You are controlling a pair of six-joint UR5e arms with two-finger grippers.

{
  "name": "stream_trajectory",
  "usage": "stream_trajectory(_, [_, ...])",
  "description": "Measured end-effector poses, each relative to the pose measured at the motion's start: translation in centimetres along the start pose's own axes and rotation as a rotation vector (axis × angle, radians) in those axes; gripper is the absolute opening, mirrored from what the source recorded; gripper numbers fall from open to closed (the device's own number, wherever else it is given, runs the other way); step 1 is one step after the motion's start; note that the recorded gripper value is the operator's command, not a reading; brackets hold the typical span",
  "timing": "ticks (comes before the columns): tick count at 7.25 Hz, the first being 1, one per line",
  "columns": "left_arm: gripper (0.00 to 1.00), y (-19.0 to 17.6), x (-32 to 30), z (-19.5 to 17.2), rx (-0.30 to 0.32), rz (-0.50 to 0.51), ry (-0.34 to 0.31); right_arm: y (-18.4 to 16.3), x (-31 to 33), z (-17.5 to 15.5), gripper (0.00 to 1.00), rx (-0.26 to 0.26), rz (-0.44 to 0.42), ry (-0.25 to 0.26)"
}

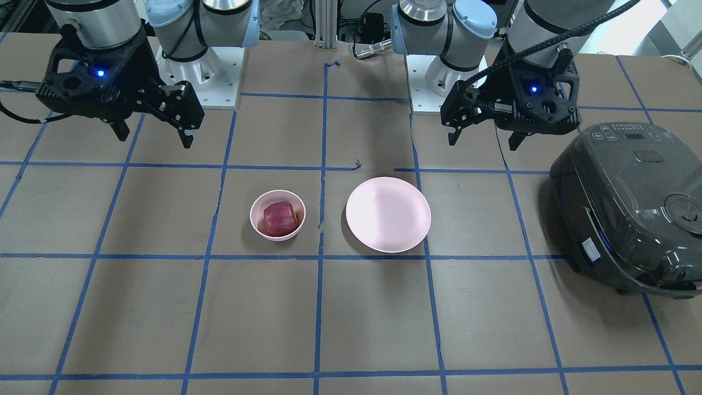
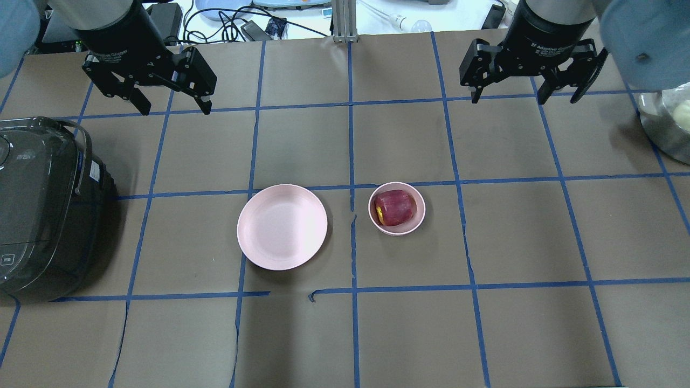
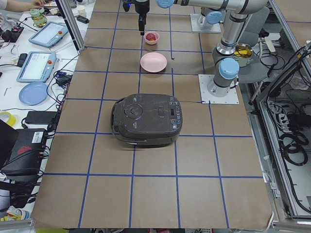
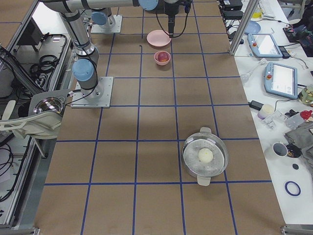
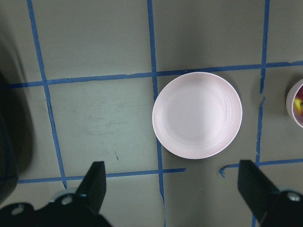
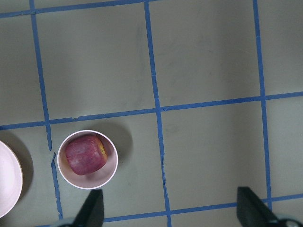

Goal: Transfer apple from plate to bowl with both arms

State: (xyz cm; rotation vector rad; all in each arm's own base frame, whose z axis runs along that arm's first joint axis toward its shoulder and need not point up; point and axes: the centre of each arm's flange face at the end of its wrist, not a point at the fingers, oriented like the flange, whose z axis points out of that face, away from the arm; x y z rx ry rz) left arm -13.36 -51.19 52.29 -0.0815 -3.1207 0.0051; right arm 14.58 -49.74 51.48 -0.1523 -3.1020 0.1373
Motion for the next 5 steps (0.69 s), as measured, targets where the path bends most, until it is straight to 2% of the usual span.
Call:
stream_trajectory(2, [1.0,0.4,0.0,-0.5,0.006,0.004,-0.003,0.1,-0.2,0.3,1.0,-0.011,-0.001,0.001])
stream_trajectory(4, [1.0,0.7,0.1,-0.5,0.01,0.005,-0.005,0.0,-0.7,2.5,1.0,-0.051,-0.002,0.001])
stream_trajectory(5, [1.0,0.7,0.1,-0.3,0.005,0.005,-0.013,-0.1,-0.7,2.9,1.0,-0.056,-0.002,0.001])
